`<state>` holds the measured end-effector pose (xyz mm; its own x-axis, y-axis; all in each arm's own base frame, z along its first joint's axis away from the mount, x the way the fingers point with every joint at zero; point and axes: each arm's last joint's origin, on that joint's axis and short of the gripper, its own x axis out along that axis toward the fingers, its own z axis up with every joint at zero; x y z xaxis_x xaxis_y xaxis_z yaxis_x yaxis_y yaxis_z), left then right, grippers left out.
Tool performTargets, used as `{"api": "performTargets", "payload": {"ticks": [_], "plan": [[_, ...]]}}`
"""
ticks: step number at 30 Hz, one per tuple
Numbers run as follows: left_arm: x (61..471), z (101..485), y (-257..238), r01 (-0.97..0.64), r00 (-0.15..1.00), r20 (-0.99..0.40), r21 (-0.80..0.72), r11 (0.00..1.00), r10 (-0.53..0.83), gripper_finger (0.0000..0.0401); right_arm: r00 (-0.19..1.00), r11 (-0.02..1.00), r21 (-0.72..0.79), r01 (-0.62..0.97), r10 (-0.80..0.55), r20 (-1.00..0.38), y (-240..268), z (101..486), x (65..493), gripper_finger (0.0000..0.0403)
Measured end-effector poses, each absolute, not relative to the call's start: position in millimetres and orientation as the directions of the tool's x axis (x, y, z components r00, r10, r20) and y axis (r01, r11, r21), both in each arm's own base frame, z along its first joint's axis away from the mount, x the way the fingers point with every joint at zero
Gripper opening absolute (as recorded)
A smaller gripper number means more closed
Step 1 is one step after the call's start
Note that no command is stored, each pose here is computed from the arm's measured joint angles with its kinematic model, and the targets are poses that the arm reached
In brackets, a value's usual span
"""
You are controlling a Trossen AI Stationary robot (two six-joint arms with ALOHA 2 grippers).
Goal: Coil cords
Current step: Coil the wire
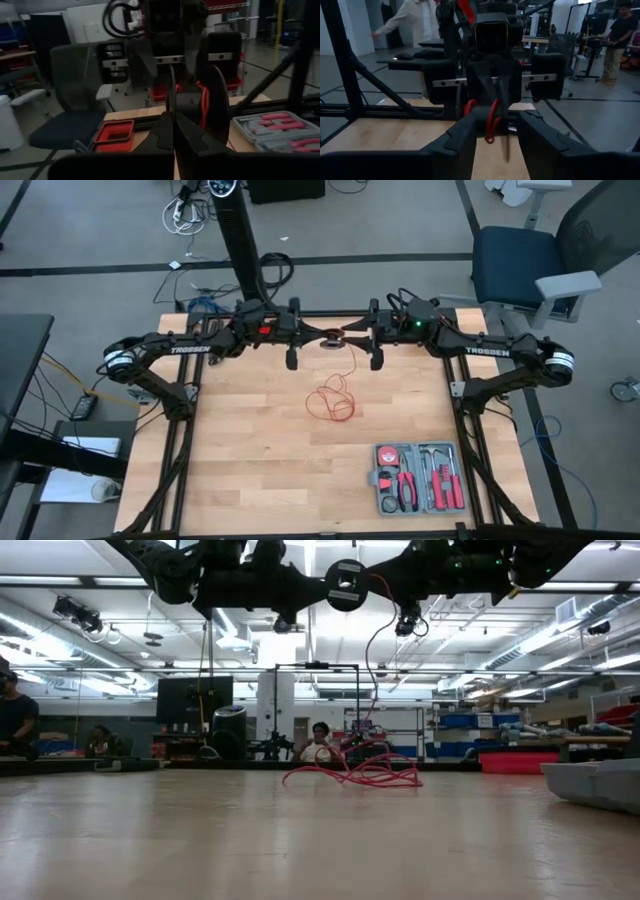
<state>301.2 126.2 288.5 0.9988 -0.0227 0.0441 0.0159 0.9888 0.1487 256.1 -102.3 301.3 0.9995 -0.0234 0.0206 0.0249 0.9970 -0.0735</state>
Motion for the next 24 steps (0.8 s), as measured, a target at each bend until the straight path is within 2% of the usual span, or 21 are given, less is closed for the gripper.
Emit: {"api": "performTargets", "payload": {"ticks": [16, 19, 24], "plan": [[310, 293, 111, -0.123, 0.989, 0.105, 0.152, 0.981, 0.108, 0.0001, 0.998, 0.99, -0.139, 0.039, -0.031, 0.059, -105, 299, 262, 0.0125], [310, 292, 110, -0.142, 0.987, 0.102, 0.145, 0.979, 0.128, 0.0001, 0.998, 0.988, -0.151, 0.033, -0.026, 0.052, -106, 297, 264, 0.0098], [311, 291, 110, -0.182, 0.981, 0.095, 0.112, 0.977, 0.172, 0.0003, 0.999, 0.992, -0.123, 0.016, -0.012, 0.039, -109, 292, 268, 0.0012]]}}
